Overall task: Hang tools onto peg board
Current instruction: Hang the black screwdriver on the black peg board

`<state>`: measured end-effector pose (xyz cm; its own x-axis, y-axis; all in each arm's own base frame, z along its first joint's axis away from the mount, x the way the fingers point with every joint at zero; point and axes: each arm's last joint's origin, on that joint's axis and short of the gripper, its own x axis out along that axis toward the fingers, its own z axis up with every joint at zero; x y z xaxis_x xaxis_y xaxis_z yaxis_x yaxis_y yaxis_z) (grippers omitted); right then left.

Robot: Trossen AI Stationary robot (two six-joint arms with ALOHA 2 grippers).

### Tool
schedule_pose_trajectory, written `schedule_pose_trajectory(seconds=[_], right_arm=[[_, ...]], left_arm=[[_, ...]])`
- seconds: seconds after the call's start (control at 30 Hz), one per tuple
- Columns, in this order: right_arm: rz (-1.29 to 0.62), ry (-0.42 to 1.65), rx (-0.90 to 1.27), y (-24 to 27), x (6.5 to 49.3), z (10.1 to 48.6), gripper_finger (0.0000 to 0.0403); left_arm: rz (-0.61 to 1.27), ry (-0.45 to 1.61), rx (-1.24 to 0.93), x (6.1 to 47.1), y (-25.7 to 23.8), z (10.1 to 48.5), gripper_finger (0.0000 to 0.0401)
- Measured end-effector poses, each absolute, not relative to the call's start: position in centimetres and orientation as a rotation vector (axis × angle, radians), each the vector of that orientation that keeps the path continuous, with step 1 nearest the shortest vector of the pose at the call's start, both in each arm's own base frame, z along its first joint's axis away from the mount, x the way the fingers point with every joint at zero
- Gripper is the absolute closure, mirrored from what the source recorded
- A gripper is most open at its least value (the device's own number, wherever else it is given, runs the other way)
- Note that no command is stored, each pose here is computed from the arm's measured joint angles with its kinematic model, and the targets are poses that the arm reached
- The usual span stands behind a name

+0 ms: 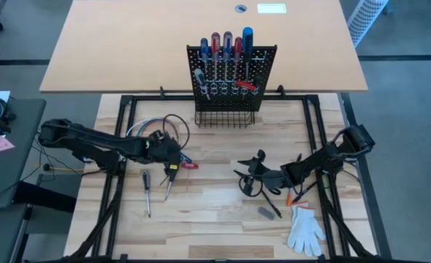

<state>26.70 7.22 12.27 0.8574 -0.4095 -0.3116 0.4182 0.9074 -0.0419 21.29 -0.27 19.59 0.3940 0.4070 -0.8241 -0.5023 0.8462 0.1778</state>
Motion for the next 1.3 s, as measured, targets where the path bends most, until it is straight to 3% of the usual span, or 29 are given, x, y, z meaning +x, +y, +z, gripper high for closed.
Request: schedule_pose_trajectory(seconds=[0.3, 0.47, 0.77, 0.93, 1.13, 1.3], right_arm=[[-0.436, 0.321, 0.029, 7.2, 26.7, 12.3, 0.0204], [-0.435, 0.322, 0.028, 7.2, 26.7, 12.3, 0.0204], [-0.435, 0.321, 0.027, 7.2, 26.7, 12.3, 0.0204], [-0.434, 0.322, 0.027, 7.2, 26.7, 12.3, 0.0204], [-0.434, 0.324, 0.026, 7.2, 26.7, 12.2, 0.0204], [-0.434, 0.325, 0.026, 7.2, 26.7, 12.2, 0.0204]], left_arm=[[0.512, 0.945, -0.320, 21.0, -1.7, 17.1, 0.0175], [0.510, 0.887, -0.356, 21.2, -1.7, 16.1, 0.0174], [0.527, 0.957, -0.375, 20.7, -1.5, 14.2, 0.0185], [0.498, 0.963, -0.413, 20.9, -1.2, 14.2, 0.0215], [0.477, 0.973, -0.397, 21.0, -0.6, 14.3, 0.0291], [0.441, 0.973, -0.366, 21.2, -0.6, 15.0, 0.0297]])
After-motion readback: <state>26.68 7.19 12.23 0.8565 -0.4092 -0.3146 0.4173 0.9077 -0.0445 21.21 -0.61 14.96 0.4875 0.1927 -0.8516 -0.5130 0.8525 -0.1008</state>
